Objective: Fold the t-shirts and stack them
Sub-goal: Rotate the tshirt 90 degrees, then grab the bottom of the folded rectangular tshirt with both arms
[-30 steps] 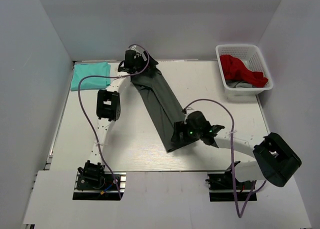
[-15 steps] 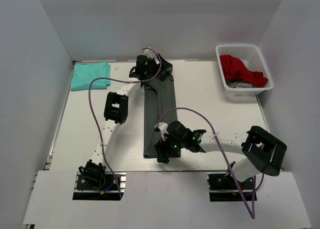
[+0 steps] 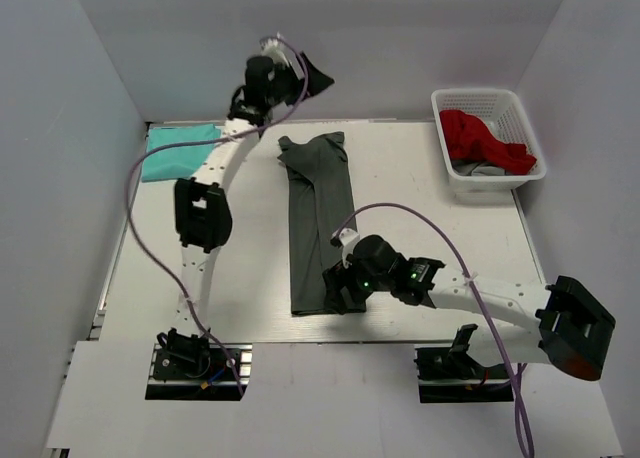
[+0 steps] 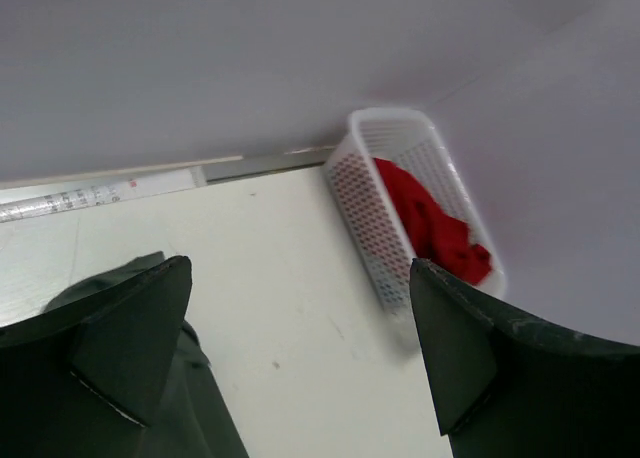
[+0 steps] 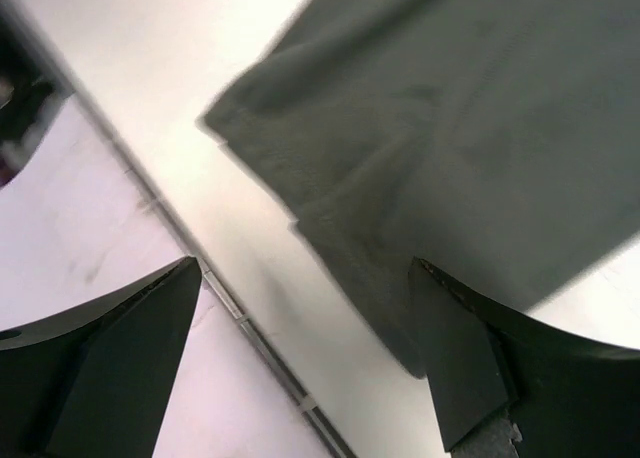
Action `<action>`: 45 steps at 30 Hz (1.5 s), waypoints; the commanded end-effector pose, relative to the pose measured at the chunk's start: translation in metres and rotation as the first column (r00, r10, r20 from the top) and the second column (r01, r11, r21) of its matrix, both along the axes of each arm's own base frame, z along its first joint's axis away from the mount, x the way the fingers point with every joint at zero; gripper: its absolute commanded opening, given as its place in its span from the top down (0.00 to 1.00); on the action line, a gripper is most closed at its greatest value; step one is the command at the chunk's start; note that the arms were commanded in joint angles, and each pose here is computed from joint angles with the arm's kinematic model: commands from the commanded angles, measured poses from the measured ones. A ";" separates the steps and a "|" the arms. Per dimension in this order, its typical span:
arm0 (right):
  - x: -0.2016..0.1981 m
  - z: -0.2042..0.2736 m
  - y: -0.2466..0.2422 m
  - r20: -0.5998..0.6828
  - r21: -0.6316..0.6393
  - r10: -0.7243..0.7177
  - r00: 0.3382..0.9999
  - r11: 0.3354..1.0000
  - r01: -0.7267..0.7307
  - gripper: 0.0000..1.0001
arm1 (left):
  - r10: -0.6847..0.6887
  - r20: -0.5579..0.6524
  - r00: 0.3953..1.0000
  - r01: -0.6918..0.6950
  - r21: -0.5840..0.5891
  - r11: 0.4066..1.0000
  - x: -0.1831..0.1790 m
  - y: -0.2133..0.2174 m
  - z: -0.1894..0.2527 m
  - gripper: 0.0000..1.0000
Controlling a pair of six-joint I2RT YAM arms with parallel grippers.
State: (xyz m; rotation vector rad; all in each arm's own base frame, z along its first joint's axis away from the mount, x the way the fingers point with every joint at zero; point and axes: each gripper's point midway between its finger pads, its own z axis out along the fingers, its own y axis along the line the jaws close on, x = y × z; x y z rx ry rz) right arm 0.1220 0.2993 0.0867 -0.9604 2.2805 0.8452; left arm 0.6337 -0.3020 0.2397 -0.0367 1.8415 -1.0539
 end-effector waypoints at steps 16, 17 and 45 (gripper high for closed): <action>-0.013 -0.041 -0.062 -0.340 -0.101 -0.277 0.899 0.961 0.258 0.10 | -0.133 -0.490 0.862 0.237 0.155 0.959 -0.415 0.079 -0.120 0.00; -0.018 -0.041 -0.060 -0.365 -0.088 -0.257 0.895 0.966 0.241 0.10 | -0.139 -0.494 0.858 0.240 0.146 0.960 -0.428 0.082 -0.118 0.00; -0.006 -0.077 -0.069 -0.522 -0.154 -0.375 0.766 0.925 0.348 0.48 | -0.152 -0.769 0.621 0.443 0.184 0.877 -0.507 0.068 -0.233 0.68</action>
